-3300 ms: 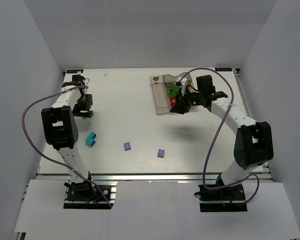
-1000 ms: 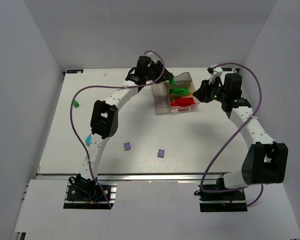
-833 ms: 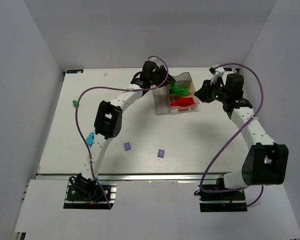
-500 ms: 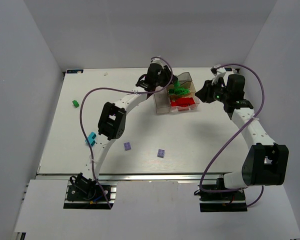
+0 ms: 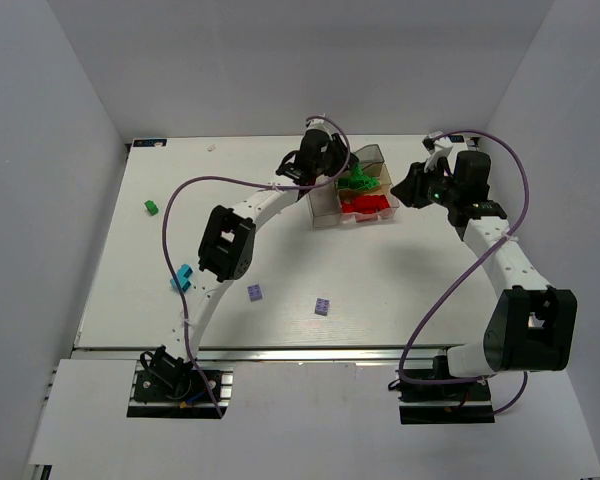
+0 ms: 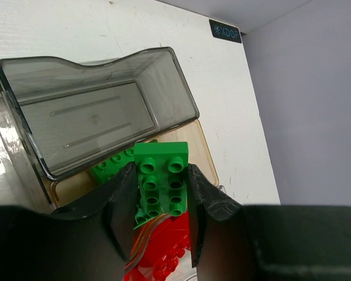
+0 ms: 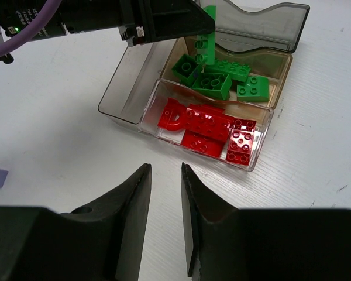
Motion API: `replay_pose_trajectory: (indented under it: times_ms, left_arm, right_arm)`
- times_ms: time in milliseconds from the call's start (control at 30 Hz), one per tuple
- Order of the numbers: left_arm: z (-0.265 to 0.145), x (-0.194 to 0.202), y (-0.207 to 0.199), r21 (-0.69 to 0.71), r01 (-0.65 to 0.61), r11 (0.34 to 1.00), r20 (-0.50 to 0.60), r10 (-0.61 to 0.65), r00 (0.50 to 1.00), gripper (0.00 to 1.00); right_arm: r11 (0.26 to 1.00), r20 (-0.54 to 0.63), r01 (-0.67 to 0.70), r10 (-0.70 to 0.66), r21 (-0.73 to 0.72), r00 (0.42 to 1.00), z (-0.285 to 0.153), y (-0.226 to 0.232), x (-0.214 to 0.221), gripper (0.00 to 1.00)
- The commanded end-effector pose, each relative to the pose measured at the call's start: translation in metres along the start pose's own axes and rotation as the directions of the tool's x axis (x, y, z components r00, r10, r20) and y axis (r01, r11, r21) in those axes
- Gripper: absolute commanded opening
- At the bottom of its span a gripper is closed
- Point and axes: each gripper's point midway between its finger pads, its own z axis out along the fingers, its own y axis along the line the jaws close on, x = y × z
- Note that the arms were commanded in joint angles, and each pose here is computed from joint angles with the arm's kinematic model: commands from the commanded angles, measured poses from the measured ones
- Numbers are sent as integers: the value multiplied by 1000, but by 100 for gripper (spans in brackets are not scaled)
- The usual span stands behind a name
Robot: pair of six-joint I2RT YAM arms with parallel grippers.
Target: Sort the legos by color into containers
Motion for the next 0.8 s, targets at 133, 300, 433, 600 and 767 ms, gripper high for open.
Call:
replay_pose_trajectory:
  times_ms: [133, 300, 433, 600, 767]
  left_arm:
    - [-1, 2, -13, 24, -3, 1000, -12, 3, 1000, 44]
    - [-1, 8, -16, 21, -2, 1000, -26, 2, 1000, 51]
    - [-2, 6, -17, 21, -3, 1000, -22, 4, 1000, 56]
    - [-5, -1, -24, 35, -10, 999, -6, 10, 1000, 58]
    - [-23, -45, -60, 90, -62, 994, 95, 54, 994, 56]
  right_arm:
    - [1000, 44, 17, -16, -14, 999, -4, 3, -12, 34]
    - [1000, 45, 18, -18, -14, 999, -4, 4, -12, 34]
    - [1000, 48, 19, -18, -11, 999, -6, 4, -13, 34]
    - [1000, 49, 23, -23, -13, 999, -6, 5, -13, 35]
    - [999, 51, 42, -42, -17, 998, -8, 6, -12, 36]
